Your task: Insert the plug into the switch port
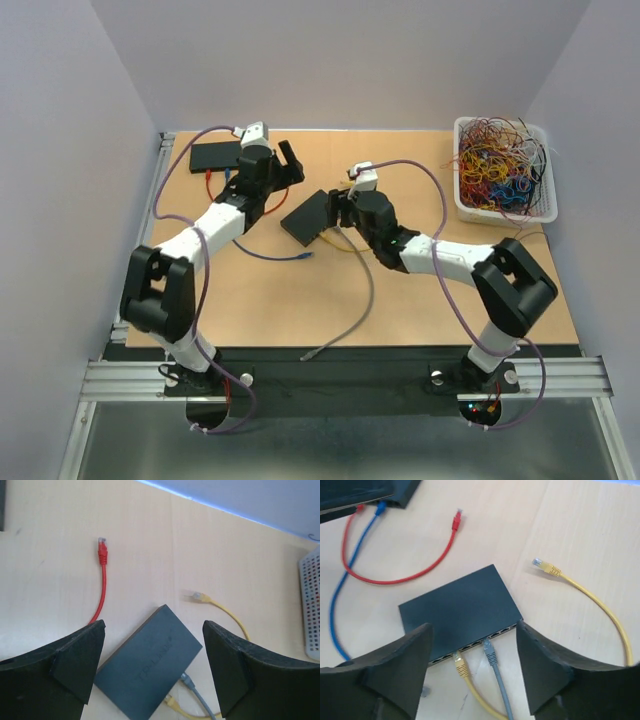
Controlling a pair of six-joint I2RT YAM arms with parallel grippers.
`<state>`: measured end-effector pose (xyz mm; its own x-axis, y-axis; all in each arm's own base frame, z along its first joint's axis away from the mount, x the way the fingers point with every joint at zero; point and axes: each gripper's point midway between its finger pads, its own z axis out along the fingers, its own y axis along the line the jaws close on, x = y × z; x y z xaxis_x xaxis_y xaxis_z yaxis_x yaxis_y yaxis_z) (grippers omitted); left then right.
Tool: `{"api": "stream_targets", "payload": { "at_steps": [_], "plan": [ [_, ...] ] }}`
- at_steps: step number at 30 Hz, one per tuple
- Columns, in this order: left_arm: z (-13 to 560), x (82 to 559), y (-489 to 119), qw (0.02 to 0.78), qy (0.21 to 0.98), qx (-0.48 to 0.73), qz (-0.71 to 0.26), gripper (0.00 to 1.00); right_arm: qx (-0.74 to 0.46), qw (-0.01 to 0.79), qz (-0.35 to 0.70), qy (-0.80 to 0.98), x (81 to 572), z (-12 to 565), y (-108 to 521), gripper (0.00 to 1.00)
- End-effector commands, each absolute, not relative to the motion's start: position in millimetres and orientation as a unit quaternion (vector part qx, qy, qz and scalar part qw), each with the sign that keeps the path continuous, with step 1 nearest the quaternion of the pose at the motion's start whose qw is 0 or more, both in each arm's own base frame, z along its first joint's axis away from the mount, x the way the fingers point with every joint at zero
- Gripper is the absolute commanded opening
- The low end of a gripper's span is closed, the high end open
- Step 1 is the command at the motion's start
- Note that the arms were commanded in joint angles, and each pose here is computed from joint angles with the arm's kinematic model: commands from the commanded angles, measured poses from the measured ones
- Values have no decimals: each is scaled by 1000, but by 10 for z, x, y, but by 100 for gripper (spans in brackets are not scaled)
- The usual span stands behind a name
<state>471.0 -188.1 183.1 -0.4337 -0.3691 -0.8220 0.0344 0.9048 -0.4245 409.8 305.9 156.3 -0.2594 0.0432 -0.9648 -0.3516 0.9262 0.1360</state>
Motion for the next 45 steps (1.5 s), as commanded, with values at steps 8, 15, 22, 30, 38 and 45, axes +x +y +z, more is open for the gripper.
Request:
{"api": "stream_targets", "payload": {
  "at_steps": [8,15,22,30,38,45],
  "plan": [
    [2080,3855,-1161,569,795,-161,-131,91,-87,621,231,744,3418,2184,2640,91],
    [2220,3397,-609,619,741,-247,-89,91,-94,641,292,704,2849,2507,2336,95],
    [2028,3051,-75,631,697,-339,-10,92,-102,627,323,701,2539,2503,2214,96],
    [1890,2699,407,656,618,-429,56,92,-105,619,331,705,2336,2452,2083,100],
    [1736,2453,702,695,550,-452,104,91,-111,591,340,723,2282,2229,2137,100],
    [1549,2430,769,702,551,-425,153,92,-121,579,339,731,2289,2149,2182,100]
  ]
}}
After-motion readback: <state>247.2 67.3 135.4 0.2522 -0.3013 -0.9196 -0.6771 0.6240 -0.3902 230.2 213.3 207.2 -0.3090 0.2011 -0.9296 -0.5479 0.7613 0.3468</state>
